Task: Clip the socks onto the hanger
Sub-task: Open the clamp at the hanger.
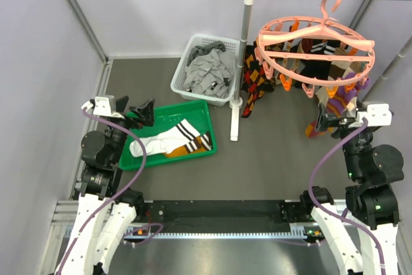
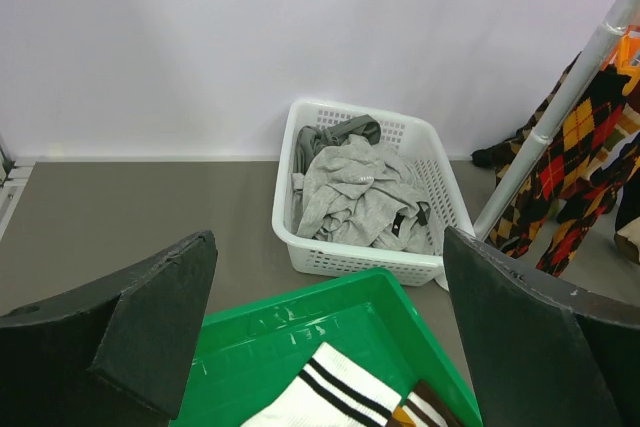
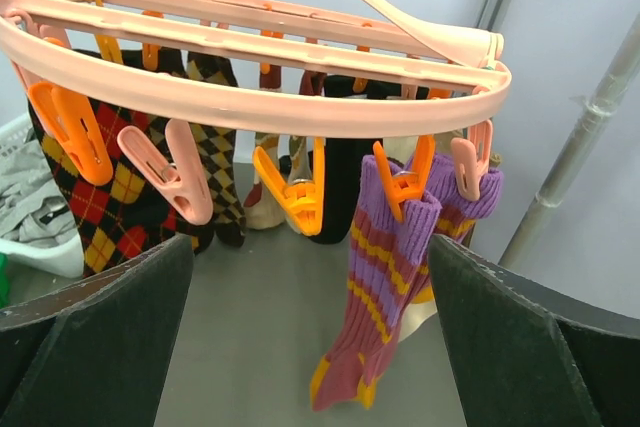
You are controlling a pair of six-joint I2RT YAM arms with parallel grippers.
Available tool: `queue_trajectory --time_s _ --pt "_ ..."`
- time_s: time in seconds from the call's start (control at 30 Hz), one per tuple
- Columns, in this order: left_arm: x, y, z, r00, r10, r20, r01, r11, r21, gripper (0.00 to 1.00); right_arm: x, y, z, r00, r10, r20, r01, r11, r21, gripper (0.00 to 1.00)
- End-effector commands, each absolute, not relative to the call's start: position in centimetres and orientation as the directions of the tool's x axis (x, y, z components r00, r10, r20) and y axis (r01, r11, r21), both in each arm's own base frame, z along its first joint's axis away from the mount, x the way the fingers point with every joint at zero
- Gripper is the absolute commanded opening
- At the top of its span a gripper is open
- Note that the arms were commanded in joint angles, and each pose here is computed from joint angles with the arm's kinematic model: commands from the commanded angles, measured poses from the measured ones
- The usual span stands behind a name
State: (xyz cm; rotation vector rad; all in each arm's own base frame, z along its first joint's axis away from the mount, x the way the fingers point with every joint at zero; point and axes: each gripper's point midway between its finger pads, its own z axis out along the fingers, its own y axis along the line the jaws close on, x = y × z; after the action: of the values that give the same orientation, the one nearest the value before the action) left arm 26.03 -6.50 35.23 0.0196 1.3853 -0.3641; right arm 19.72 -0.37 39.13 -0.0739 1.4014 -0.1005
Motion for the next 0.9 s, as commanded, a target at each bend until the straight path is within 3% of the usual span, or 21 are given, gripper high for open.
queue_trajectory --time_s 0.0,0.4,0.87 --pt "26.0 -6.5 36.7 0.191 -0.242 -0.951 0.276 0.943 -0.185 0.99 19.3 -0.6 41.5 0.215 -0.133 -0.967 0.041 0.991 -0.128 0.99" --pt "25.9 -6.5 34.8 0.166 -0.224 -0.960 0.269 0.947 -0.174 0.99 21.6 1.1 39.2 0.064 -0.185 -0.981 -0.067 0.980 -0.189 0.99" --pt "25.9 -5.6 30.7 0.137 -0.172 -0.976 0.217 0.966 -0.140 0.99 24.5 -0.7 41.5 0.035 -0.215 -0.976 0.050 0.976 -0.213 0.99"
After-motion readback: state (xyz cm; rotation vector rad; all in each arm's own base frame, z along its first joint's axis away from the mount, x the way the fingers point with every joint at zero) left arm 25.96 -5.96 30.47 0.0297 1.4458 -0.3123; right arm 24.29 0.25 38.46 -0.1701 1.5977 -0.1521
